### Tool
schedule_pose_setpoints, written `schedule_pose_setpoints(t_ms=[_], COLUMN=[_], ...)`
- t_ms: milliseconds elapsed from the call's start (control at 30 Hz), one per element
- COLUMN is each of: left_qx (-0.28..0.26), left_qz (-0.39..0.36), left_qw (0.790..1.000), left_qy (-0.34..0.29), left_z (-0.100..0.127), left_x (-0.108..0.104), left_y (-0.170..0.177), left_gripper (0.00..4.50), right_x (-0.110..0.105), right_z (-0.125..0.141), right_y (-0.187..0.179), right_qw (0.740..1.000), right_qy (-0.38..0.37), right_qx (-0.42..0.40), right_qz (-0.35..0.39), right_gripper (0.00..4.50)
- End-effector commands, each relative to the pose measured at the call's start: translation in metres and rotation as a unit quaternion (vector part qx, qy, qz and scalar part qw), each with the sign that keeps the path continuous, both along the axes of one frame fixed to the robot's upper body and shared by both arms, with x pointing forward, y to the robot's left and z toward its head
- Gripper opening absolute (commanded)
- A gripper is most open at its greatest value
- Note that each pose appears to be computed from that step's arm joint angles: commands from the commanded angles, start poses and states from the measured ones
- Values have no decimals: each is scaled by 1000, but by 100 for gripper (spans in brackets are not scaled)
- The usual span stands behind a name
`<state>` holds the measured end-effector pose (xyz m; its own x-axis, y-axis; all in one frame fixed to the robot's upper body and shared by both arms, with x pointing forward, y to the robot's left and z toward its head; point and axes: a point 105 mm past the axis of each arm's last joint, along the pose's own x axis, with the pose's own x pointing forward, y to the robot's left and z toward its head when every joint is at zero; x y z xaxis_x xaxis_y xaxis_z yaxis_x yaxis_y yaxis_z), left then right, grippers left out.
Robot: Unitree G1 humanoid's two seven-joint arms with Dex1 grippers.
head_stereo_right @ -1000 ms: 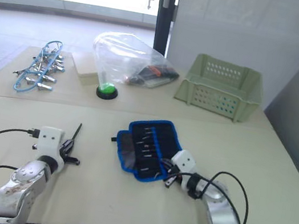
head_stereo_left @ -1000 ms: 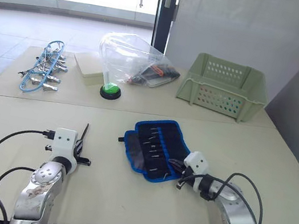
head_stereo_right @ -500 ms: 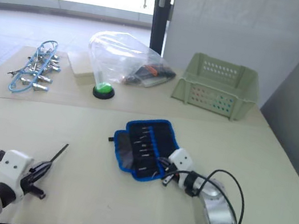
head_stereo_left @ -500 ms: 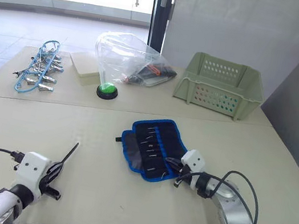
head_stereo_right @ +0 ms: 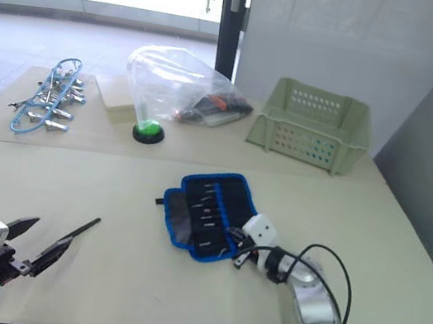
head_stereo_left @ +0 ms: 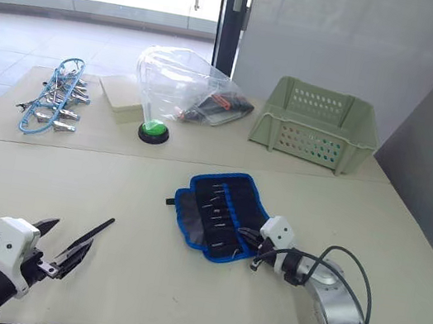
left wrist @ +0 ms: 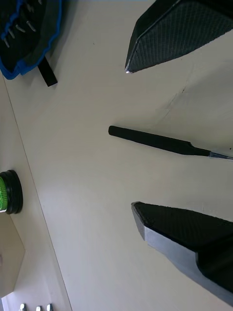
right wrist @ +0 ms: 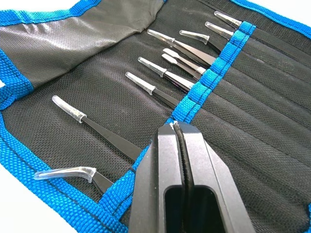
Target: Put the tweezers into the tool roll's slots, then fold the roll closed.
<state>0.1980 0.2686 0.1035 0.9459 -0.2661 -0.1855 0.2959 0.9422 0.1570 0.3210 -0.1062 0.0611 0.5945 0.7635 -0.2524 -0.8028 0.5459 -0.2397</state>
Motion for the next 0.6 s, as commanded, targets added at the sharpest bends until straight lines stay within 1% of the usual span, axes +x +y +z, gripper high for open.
schedule_pose_setpoints(t_ms=[33,67,200,300,400,500,600], left_qx=[31,34,87,103,113,110,104], left_qz=[-18,-24,-86,-104,-118,-131,-137], left_qw=[999,999,991,987,983,980,978], left_qy=[6,12,60,73,89,98,116], left_z=[-1,-3,-10,-11,-15,-19,-28], left_x=[0,0,2,7,9,11,13], left_y=[1,1,11,19,27,27,27], left_gripper=[447,447,447,447,447,447,447], right_x=[-21,-21,-21,-20,-20,-21,-22], right_z=[-36,-36,-37,-37,-37,-38,-39], right_y=[19,19,20,21,21,21,20], right_qw=[996,996,996,997,997,997,997], right_qy=[68,68,68,67,67,67,68], right_qx=[-22,-22,-22,-21,-20,-19,-18], right_qz=[47,47,46,45,42,39,35], right_gripper=[0,0,0,0,0,0,0])
